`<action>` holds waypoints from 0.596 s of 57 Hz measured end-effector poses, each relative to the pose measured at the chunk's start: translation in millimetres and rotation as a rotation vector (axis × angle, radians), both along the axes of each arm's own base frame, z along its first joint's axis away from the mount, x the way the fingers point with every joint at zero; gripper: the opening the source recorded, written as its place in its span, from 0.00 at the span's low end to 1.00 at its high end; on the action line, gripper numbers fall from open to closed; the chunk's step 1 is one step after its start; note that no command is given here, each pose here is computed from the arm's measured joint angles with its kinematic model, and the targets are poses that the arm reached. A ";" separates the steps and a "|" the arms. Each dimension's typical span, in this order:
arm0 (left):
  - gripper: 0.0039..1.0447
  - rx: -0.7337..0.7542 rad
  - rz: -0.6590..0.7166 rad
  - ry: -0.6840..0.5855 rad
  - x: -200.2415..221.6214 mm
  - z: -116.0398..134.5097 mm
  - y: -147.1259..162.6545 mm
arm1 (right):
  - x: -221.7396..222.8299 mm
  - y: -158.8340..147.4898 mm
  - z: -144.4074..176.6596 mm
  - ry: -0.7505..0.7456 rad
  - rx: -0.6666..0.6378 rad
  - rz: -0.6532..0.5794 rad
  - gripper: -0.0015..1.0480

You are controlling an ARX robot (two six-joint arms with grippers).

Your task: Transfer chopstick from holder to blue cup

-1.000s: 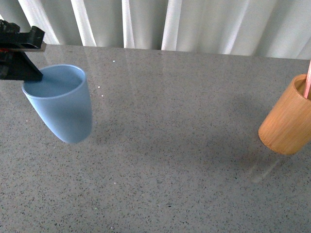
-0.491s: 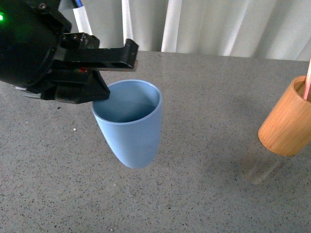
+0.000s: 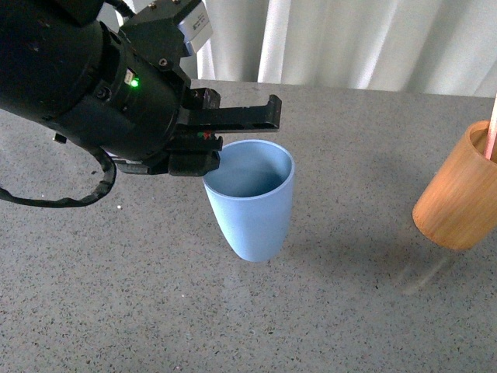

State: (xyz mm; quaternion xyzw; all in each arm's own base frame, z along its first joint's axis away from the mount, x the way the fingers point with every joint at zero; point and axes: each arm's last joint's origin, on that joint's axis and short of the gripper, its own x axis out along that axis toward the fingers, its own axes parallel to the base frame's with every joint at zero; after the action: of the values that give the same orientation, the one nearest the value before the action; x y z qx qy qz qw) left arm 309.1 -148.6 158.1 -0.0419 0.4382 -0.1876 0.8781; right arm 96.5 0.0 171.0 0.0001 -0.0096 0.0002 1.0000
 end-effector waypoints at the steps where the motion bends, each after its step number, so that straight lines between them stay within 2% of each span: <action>1: 0.03 -0.002 0.006 0.003 0.9 -2.1 -0.9 | 0.0 0.0 0.0 0.000 0.000 0.000 0.90; 17: 0.03 -0.042 0.022 -0.019 3.2 -7.6 -8.7 | 0.0 0.0 0.0 0.000 0.000 0.000 0.90; 34: 0.03 -0.027 0.019 -0.011 -2.2 -28.4 -14.8 | 0.0 0.0 0.0 0.000 0.000 0.000 0.90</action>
State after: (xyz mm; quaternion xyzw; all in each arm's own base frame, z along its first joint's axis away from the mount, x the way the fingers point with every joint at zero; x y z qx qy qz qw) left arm 306.9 -163.4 129.7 -0.0570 0.4304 -0.1855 0.8815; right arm 96.5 0.0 171.0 0.0001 -0.0096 0.0002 1.0000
